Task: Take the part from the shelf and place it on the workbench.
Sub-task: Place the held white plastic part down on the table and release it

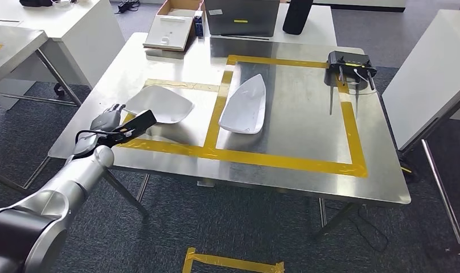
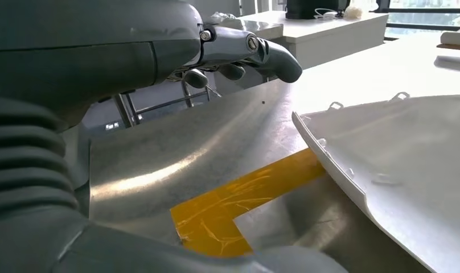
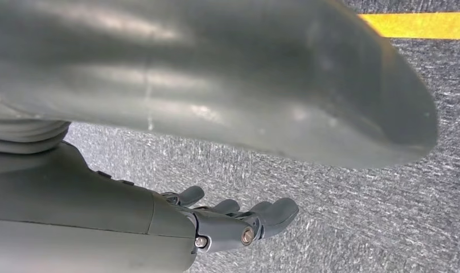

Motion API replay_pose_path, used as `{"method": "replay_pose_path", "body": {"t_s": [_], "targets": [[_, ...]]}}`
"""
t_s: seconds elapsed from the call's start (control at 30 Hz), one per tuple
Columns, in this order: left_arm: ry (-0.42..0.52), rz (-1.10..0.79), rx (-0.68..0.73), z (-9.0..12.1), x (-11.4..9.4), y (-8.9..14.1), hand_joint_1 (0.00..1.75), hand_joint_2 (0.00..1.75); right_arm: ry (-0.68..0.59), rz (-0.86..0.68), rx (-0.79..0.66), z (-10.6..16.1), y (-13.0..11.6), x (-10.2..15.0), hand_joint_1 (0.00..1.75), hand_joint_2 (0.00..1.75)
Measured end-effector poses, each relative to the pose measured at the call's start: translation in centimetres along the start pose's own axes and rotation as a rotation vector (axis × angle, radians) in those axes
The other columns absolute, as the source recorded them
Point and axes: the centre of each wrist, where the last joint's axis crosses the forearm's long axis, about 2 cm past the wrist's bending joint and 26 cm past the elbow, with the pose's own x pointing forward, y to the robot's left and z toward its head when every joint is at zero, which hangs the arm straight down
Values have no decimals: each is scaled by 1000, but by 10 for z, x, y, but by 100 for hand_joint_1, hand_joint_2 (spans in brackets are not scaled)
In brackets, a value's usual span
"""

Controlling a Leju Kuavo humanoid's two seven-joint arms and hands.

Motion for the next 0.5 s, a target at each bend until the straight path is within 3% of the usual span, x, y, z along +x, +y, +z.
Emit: {"method": "replay_pose_path", "body": {"t_s": [0.5], "targets": [[-58, -129, 106, -27, 29, 87, 0, 0, -45, -14, 12, 0, 3, 30, 0, 0]]}}
